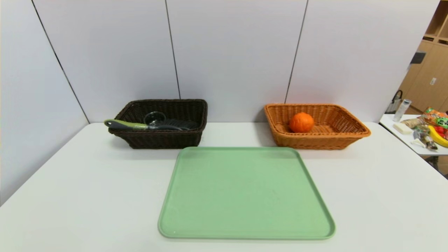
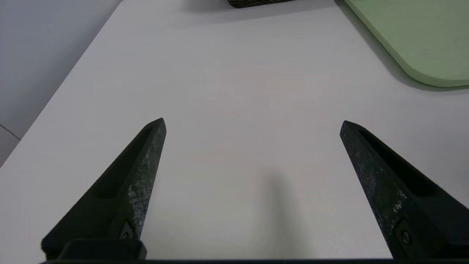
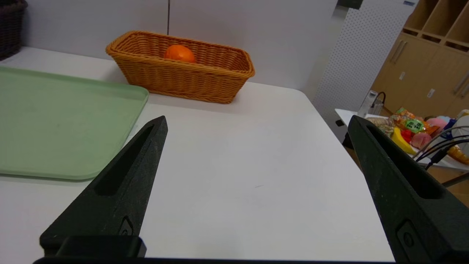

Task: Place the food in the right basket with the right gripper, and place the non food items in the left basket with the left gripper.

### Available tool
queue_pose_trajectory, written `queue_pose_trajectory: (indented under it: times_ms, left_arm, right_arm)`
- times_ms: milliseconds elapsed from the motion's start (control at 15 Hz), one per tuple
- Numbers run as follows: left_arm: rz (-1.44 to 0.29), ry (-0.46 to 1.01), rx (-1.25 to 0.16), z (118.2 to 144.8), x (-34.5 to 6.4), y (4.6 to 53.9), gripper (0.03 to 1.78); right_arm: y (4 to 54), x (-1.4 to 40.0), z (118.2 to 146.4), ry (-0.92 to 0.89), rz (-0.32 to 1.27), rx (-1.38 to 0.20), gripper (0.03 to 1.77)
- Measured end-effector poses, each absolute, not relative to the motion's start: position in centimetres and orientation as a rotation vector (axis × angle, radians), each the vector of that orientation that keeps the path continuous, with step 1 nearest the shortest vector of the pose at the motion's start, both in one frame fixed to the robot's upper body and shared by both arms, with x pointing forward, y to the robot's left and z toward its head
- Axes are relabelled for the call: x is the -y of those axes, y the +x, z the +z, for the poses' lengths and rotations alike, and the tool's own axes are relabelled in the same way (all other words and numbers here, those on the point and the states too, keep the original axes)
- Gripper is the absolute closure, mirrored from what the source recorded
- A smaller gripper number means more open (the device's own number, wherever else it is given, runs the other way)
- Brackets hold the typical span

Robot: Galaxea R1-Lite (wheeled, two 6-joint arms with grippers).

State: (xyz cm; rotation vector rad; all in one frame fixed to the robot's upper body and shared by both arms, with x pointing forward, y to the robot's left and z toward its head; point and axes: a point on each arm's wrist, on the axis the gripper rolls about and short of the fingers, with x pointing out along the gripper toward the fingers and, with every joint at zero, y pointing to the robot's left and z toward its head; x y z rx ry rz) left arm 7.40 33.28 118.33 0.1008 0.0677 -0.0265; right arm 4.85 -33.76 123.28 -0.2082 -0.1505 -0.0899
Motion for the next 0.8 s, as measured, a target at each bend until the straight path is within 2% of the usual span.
queue_pose_trajectory:
  times_ms: [333,667,800]
  left_arm:
    - [-0.023,0.096,-0.022,118.2,-33.3,7.0,0.12]
    - [-0.021,0.090,-0.008,118.2,-33.3,6.9,0.12]
    - [-0.021,0.089,-0.008,118.2,-33.3,6.9,0.12]
  right_arm:
    - [5.1,33.8,122.8,-0.210,-0.091,0.132,0.10]
    - [6.3,33.8,120.2,-0.206,-0.076,0.064,0.10]
    - [6.7,33.7,119.7,-0.168,-0.035,0.094,0.10]
